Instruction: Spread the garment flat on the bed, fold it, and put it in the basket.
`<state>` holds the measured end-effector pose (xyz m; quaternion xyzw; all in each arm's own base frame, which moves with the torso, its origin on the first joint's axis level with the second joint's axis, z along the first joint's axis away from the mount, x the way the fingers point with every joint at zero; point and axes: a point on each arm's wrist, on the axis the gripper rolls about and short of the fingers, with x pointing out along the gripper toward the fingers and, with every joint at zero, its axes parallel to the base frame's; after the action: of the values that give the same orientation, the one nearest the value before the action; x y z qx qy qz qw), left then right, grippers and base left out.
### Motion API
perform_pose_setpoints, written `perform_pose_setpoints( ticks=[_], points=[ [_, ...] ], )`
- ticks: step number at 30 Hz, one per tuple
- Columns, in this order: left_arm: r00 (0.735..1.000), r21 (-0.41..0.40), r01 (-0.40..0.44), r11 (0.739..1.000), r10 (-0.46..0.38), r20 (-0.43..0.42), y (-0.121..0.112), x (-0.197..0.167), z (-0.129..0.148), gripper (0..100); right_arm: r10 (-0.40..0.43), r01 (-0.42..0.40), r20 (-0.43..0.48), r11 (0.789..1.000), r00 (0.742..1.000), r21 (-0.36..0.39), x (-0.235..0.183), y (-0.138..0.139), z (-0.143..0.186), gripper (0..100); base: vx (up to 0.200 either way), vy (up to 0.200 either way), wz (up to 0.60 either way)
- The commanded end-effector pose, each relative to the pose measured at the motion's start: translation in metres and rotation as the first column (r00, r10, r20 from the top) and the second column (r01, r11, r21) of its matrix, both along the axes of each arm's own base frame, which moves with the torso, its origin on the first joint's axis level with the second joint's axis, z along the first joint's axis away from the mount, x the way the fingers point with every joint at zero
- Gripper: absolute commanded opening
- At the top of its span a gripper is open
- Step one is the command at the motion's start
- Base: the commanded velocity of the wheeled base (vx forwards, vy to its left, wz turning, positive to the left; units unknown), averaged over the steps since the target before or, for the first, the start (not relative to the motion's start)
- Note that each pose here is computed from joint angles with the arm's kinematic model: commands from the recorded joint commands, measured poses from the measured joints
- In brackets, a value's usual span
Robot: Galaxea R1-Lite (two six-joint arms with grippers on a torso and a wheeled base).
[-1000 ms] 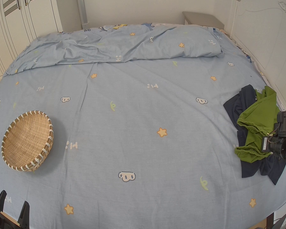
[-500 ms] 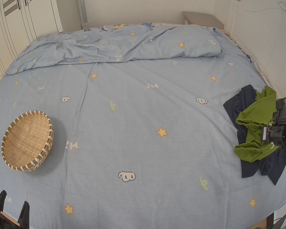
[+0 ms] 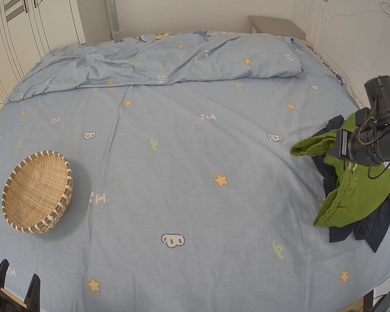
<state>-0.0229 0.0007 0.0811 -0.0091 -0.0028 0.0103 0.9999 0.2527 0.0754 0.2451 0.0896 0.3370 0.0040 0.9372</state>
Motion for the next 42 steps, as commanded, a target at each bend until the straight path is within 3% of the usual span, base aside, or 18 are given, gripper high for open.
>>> perform_pose_setpoints(
  ticks=[1,9,12,19,23,25,31,34,41,42],
  points=[
    [1.0,0.0,-0.001,1.0,0.001,0.001,0.0,0.0,-0.005,100,0.12,-0.131,0.094,0.984,0.988,0.122,-0.014,0.034,0.035,0,0.0,0.0,0.0],
    [1.0,0.0,-0.001,1.0,0.001,-0.001,0.0,0.0,-0.005,100,0.238,-0.248,0.081,0.957,0.968,0.151,-0.015,0.078,0.034,0,0.0,0.0,0.0],
    [1.0,0.0,-0.001,1.0,0.001,0.001,0.0,0.0,-0.005,100,0.297,-0.307,0.087,0.938,0.951,0.16,-0.016,0.101,0.033,0,0.0,0.0,0.0],
    [1.0,0.0,-0.001,1.0,0.001,0.001,0.0,0.0,-0.005,100,0.397,-0.413,0.115,0.879,0.911,0.238,-0.004,0.181,0.031,0,0.0,0.0,0.0],
    [1.0,0.001,-0.001,1.0,0.001,0.001,0.0,0.0,-0.005,100,0.403,-0.432,0.157,0.844,0.902,0.318,-0.006,0.207,0.04,0,0.0,0.0,0.0],
    [1.0,0.0,-0.001,1.0,0.001,-0.001,0.0,0.0,-0.005,100,0.404,-0.435,0.16,0.842,0.901,0.321,-0.006,0.209,0.04,0,0.0,0.0,0.0],
    [1.0,0.0,-0.001,1.0,0.001,0.001,0.0,0.0,-0.005,100,0.46,-0.5,0.195,0.798,0.866,0.337,-0.005,0.258,0.033,0,0.0,0.0,0.0],
    [1.0,0.0,-0.001,1.0,0.001,-0.001,0.0,0.0,-0.005,100,0.466,-0.507,0.201,0.792,0.862,0.339,0.0,0.272,0.026,0,0.0,0.0,0.0],
    [1.0,0.0,-0.001,1.0,0.001,0.001,0.0,0.0,-0.005,100,0.468,-0.495,0.16,0.809,0.869,0.317,0.011,0.277,0.008,0,0.0,0.0,0.0],
    [1.0,0.0,-0.001,1.0,0.001,0.001,0.0,0.0,-0.005,100,0.475,-0.493,0.136,0.817,0.869,0.298,0.014,0.283,-0.004,100,0.0,0.0,0.0]
  ],
)
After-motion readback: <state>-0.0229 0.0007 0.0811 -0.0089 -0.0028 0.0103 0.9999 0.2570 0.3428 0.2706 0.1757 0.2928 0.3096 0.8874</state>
